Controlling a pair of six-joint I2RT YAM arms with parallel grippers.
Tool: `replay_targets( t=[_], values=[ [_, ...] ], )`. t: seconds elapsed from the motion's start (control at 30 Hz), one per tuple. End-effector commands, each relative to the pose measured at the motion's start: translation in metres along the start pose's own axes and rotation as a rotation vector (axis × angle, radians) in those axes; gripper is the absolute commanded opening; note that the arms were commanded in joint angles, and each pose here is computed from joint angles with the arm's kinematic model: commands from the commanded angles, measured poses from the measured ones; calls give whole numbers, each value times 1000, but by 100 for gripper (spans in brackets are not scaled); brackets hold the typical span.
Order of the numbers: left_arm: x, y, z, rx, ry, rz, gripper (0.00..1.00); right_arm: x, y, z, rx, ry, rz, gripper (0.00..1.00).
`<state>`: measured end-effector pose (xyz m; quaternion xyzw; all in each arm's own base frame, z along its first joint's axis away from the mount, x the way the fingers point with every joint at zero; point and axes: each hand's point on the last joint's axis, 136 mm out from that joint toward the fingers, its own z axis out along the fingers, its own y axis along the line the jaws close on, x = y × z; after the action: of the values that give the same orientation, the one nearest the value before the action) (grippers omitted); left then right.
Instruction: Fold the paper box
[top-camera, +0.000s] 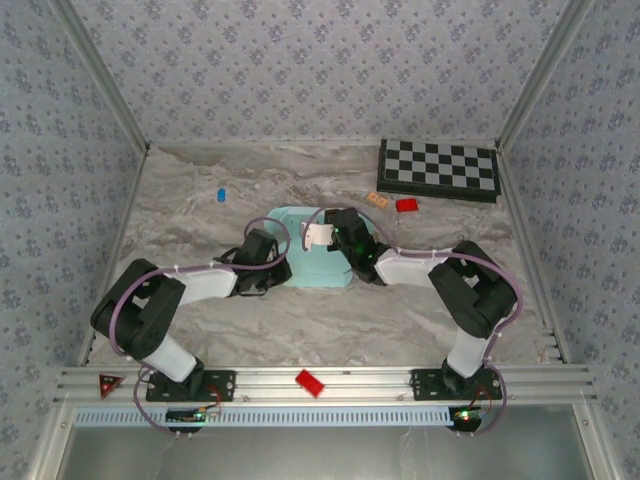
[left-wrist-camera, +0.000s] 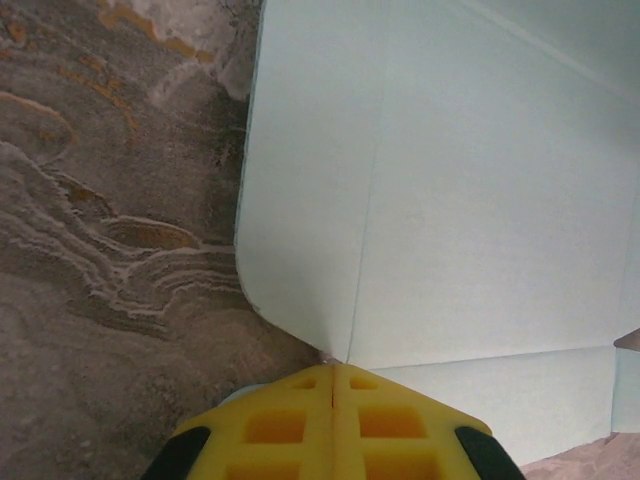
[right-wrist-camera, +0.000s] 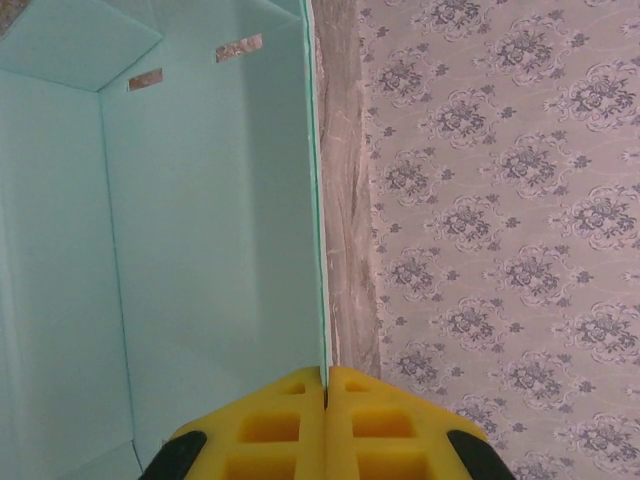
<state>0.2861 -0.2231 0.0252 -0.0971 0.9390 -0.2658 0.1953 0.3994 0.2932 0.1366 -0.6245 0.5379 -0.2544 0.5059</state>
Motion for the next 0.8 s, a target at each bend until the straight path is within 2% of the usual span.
replay_targets(
  t=[0.0, 0.1, 0.17, 0.27, 0.57, 0.77],
  values=[
    [-1, -13, -4, 16, 23, 28, 0, -5, 2, -1, -18, -11, -11, 0],
    [-9, -20, -16, 18, -2, 58, 6, -6, -3, -1, -20, -17, -7, 0],
    [-15, -22, -28, 7, -27, 82, 23, -6, -6, -1, -31, -18, 0, 0],
    [-27, -26, -49, -6, -75, 119, 37, -5, -8, 0, -44, -21, 15, 0],
    [-76, 7, -103, -106, -199, 114, 54, -2, -9, -1, -120, -22, 54, 0],
    [-105, 35, -109, -139, -213, 51, 59, 0, -8, 0, -159, -17, 78, 0]
  ],
)
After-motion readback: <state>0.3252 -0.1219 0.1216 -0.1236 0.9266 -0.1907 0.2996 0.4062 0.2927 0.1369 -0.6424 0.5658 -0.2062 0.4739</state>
